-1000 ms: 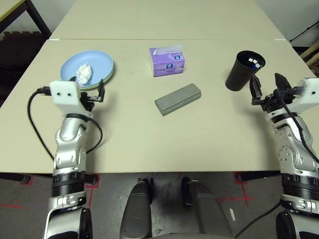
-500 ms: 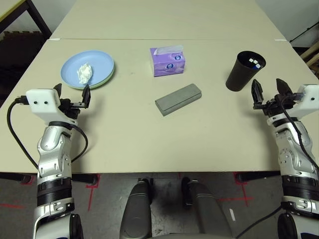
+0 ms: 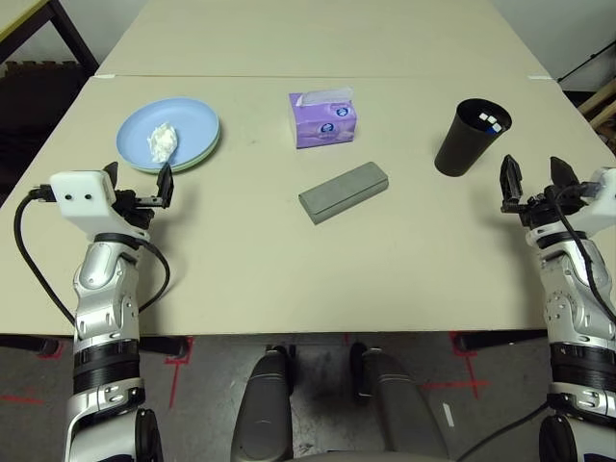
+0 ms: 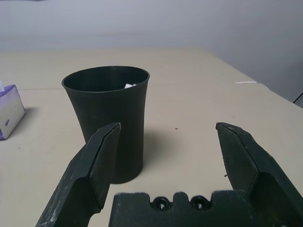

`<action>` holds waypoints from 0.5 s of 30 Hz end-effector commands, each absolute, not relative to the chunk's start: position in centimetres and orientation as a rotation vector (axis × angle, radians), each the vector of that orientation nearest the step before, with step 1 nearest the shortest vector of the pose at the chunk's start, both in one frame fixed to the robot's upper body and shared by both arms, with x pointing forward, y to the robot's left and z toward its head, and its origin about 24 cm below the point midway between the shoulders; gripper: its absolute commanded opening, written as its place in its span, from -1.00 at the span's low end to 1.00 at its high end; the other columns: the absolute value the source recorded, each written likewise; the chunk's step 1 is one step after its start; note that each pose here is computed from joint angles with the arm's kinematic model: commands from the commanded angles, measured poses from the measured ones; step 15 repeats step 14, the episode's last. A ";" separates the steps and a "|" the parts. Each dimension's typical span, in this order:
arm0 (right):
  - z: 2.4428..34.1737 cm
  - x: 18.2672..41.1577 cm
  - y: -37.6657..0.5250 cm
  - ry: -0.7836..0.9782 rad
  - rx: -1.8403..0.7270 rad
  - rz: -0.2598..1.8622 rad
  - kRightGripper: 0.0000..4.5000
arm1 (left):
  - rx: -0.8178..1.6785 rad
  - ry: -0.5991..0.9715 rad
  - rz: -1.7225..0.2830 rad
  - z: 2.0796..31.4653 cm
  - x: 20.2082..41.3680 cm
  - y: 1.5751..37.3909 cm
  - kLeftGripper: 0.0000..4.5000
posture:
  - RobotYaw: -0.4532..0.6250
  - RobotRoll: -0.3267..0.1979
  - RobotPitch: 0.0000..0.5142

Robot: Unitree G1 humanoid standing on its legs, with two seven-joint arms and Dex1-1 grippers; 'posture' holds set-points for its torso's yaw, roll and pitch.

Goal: Organize and tidy the items on the table.

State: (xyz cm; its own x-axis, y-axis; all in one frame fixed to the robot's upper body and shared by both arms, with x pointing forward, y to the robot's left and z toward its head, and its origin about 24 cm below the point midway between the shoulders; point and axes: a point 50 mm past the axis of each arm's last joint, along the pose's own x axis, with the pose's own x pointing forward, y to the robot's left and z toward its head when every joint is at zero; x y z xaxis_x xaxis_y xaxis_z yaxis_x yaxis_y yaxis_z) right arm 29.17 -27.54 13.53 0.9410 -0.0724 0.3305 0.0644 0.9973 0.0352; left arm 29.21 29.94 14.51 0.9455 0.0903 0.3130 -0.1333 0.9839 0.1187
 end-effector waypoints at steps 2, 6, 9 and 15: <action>13.5 29.1 -28.0 -0.335 0.018 -0.089 0.97 | 0.133 -0.297 0.124 13.8 29.0 29.9 1.00 | 0.04 0.25 -0.29; 13.6 29.3 -27.9 -0.337 0.018 -0.087 0.97 | 0.133 -0.301 0.135 13.9 29.0 30.0 1.00 | 0.04 0.25 -0.29; 13.6 29.3 -27.9 -0.337 0.017 -0.088 0.97 | 0.132 -0.301 0.137 13.9 29.1 29.9 1.00 | 0.04 0.25 -0.30; 13.6 29.4 -27.9 -0.337 0.016 -0.090 0.97 | 0.130 -0.303 0.137 13.9 29.1 29.9 1.00 | 0.04 0.25 -0.31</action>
